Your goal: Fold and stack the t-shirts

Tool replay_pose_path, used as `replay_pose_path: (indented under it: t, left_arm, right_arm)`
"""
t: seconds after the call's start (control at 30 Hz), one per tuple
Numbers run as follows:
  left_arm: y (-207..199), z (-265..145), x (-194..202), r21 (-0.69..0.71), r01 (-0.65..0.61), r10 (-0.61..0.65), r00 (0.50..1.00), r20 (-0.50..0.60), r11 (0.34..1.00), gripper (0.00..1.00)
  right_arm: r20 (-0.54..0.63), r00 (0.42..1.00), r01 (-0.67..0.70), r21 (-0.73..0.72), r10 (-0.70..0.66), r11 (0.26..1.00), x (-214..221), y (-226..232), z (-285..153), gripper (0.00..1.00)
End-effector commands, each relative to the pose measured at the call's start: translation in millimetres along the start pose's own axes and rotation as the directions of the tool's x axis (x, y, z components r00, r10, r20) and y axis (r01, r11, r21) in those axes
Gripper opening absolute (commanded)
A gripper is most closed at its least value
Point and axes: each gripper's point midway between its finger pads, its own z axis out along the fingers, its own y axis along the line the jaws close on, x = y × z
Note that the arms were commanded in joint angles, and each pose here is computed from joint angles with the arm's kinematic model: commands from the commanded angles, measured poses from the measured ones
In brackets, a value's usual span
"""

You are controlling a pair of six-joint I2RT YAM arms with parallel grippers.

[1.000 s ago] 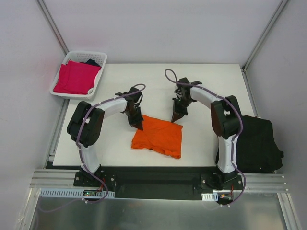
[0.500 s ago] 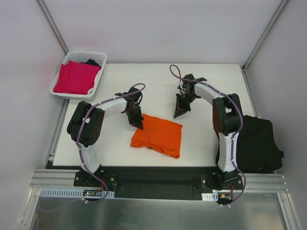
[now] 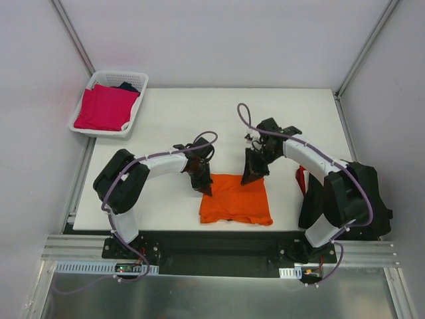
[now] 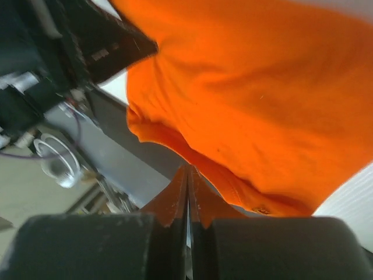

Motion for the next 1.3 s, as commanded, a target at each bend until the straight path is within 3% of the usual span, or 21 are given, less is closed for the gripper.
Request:
replay_pose_path:
  t: [0.0,0.1,0.2,0.47,0.87,1.07,1.27]
  left_arm:
    - [16,14,18,-0.085,0.039,-0.042,0.998,-0.035,0.996,0.00]
    - [6,2,13,-0.052,0.035,-0.035,0.999,-0.005,0.998,0.00]
    - [-1,-13,14,-0.020,0.047,-0.046,0.999,0.017,0.999,0.09]
    - [-20,-61,17,0.034,0.030,-0.033,0.993,0.114,0.999,0.17]
    - [-25,-51,39,0.007,0.019,-0.020,0.997,0.070,1.000,0.17]
    - [-26,-41,50,-0.012,0.008,-0.008,1.000,0.029,1.000,0.15]
    - [-51,-74,34,0.028,-0.046,0.043,0.993,0.107,0.999,0.17]
  right_arm:
    - [-0.126,0.992,0.004,0.025,-0.001,1.000,58,-9,15,0.01]
    - [-0.192,0.980,-0.039,0.093,0.056,0.995,89,-32,24,0.01]
    - [-0.229,0.970,-0.046,0.147,0.079,0.988,114,-50,22,0.01]
    - [-0.251,0.963,-0.059,0.153,0.097,0.986,145,-61,21,0.01]
    - [-0.300,0.943,-0.084,0.202,0.144,0.976,183,-86,53,0.01]
    - [-0.274,0.958,-0.018,0.213,0.078,0.977,171,-80,47,0.01]
    - [-0.173,0.985,0.055,0.168,-0.026,0.984,134,-26,-6,0.01]
